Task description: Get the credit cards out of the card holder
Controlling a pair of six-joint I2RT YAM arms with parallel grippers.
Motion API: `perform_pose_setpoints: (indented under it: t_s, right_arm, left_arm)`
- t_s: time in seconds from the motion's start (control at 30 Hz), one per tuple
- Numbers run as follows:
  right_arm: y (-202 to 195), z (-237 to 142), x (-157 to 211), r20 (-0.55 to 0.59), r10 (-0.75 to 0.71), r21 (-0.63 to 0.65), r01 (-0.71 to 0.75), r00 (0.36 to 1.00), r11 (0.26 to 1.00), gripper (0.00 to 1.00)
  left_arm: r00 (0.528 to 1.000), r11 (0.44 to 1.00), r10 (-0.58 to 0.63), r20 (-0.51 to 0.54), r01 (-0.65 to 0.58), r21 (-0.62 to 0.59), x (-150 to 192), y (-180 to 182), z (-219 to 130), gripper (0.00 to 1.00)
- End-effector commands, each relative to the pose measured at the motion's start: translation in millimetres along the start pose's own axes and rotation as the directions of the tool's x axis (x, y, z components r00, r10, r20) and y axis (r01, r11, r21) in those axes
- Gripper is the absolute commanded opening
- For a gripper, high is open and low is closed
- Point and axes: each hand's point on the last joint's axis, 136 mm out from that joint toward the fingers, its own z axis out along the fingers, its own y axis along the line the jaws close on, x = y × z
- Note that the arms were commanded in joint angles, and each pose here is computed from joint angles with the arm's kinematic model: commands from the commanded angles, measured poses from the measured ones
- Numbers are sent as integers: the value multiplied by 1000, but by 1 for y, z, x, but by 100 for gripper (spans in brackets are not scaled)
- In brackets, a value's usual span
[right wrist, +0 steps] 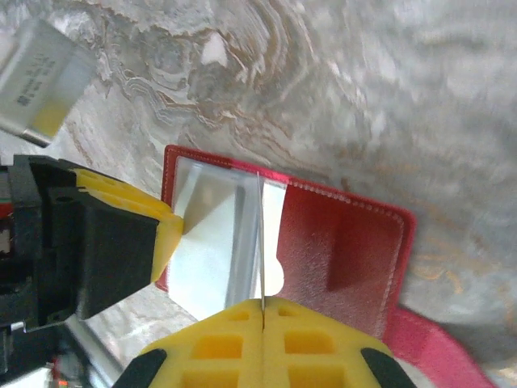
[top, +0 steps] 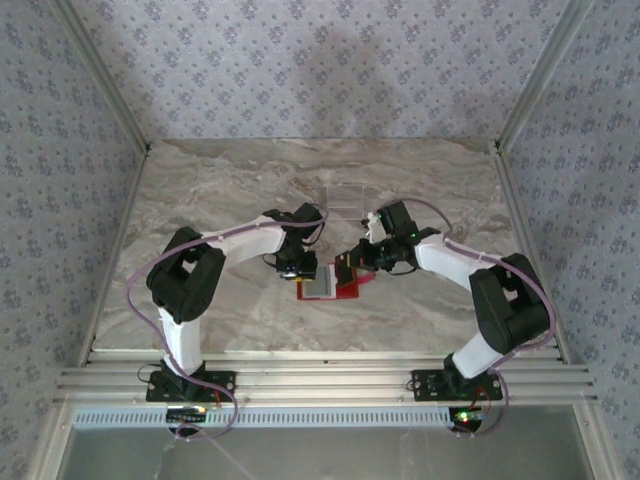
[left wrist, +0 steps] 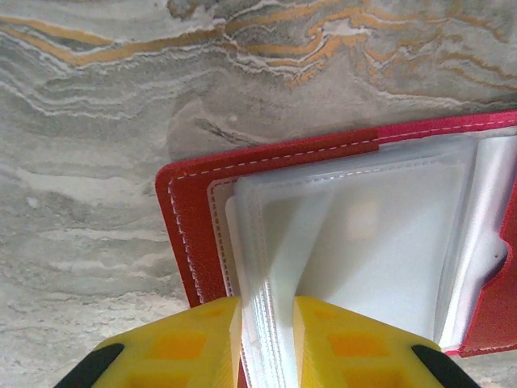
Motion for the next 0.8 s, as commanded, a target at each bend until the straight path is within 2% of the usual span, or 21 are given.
perform_pose_setpoints:
  t_s: [0.0, 0.17, 0.27, 0.37, 0.4, 0.6, 0.77]
  right_arm:
    - [-5, -20, -7, -22, -211, 104, 213, 977, 972, 0]
    - [-1, -36, -28, -52, -466, 142, 468, 883, 872, 0]
    - [6, -42, -38, -107, -651, 130, 660, 752, 740, 1]
    - [14, -45, -51, -124, -788, 109, 798, 602, 593, 0]
    - [14, -46, -57, -133, -834, 117, 844, 535, 523, 0]
    - [13, -44, -84, -224, -922, 81, 949, 315, 305, 0]
    - [12, -39, -112, -292, -938, 47, 983, 184, 178, 0]
  left_arm:
    - [1000, 1000, 12, 14, -11, -19, 3, 6, -17, 25]
    - [999, 1000, 6, 47, -5, -3, -2, 4, -30, 26]
    - [998, 1000, -3, 66, 3, -2, -4, 6, -35, 27]
    - [996, 1000, -22, 88, 22, 4, -6, 12, -39, 27]
    - [995, 999, -36, 95, 35, 8, -6, 15, -39, 27]
    - [987, 994, -111, 119, 109, 27, -6, 38, -44, 27]
    - [979, 988, -156, 134, 153, 33, -2, 58, -49, 27]
